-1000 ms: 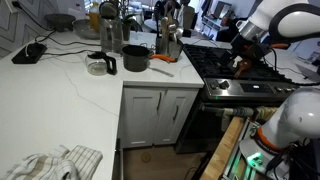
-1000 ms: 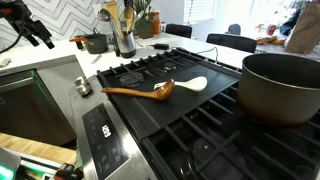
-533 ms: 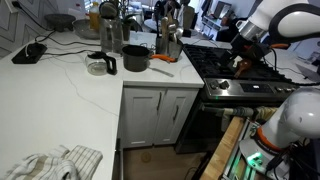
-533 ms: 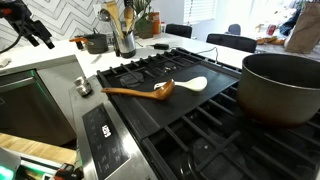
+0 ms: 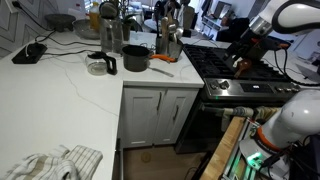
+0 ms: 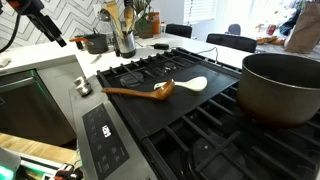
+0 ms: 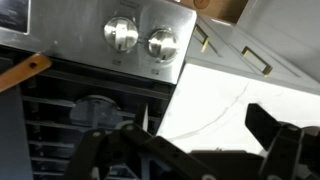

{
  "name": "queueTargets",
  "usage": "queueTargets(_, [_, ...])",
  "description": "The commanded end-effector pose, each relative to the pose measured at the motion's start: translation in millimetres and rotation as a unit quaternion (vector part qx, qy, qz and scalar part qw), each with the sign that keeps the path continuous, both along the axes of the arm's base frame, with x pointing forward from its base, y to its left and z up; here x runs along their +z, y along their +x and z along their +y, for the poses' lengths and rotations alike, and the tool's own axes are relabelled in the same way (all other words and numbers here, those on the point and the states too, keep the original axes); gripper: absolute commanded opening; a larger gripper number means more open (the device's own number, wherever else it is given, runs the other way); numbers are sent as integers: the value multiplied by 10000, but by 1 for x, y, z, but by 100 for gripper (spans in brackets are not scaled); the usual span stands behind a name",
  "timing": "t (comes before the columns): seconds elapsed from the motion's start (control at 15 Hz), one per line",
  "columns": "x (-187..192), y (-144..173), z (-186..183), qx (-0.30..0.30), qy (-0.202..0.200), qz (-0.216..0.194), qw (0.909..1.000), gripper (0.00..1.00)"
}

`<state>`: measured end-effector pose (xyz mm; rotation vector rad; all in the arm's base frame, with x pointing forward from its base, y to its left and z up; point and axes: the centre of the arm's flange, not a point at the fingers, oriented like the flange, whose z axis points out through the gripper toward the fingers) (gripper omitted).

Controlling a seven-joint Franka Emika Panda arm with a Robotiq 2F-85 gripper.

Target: Put the wooden serving spoon in the pot on the stove

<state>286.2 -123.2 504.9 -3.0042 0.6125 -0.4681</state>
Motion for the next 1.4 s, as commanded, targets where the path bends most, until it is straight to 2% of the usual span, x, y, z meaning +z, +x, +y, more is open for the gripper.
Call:
queueTargets(0.0, [-4,-11,-78,-1002,204,74,9947,100])
queueTargets(0.13, [-8,-25,-116,-1552,353,86,9872,100])
queueTargets(0.33, [-21,-43,-162,-2319,628,116,9706,100])
queueTargets(0.67, [-46,-54,-229,-3506,977,283,9310,100])
queueTargets(0.87, [-60,-50,-261,-3924,1069,351,9129,100])
queueTargets(0.93, [-64,-47,-271,-3980,1137,352,9096,100])
queueTargets(1.0, [-53,-62,-239,-3727,1007,283,9220,100])
queueTargets(1.13, [-61,-57,-253,-3851,1046,354,9162,100])
queueTargets(1.33, [-65,-52,-260,-3892,1052,421,9142,100])
